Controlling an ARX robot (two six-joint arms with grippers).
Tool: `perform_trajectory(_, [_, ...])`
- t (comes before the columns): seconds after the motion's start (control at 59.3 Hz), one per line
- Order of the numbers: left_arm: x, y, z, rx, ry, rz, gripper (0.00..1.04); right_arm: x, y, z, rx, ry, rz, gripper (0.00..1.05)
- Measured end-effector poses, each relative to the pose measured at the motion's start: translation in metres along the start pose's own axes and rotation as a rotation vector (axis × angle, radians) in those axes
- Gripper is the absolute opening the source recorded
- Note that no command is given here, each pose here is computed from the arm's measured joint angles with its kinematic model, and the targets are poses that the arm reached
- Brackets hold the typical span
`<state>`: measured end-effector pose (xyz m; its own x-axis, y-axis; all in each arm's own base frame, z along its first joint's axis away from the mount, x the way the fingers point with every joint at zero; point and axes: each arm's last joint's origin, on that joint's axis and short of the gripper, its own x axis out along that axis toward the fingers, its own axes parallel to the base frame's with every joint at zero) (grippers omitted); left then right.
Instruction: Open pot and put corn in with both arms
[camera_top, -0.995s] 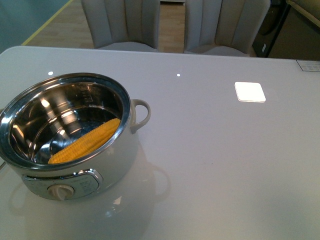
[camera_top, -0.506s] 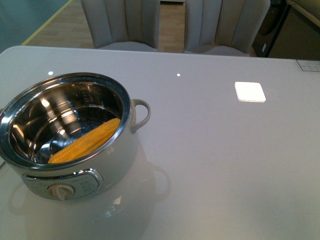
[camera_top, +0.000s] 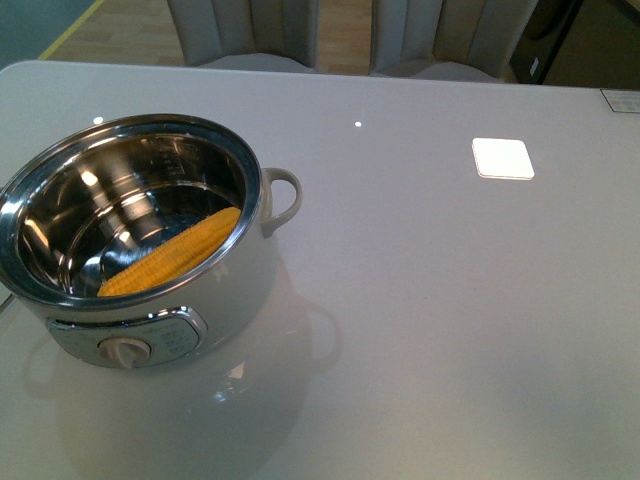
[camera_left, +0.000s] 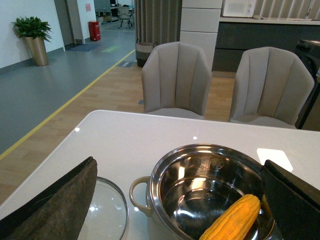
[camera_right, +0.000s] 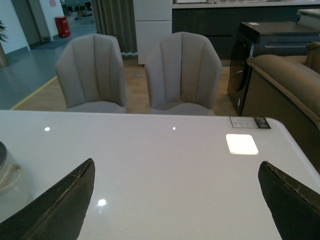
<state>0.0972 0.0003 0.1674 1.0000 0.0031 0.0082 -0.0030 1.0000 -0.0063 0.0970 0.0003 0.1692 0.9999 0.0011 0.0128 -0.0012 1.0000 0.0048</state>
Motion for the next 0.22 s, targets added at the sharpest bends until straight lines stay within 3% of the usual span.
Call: perform_trajectory(0.219, [0.0, 0.0, 0.0, 0.0, 0.0, 0.0, 0.98, 0.0, 0.0, 0.0, 0.0, 0.0, 0.0, 0.96])
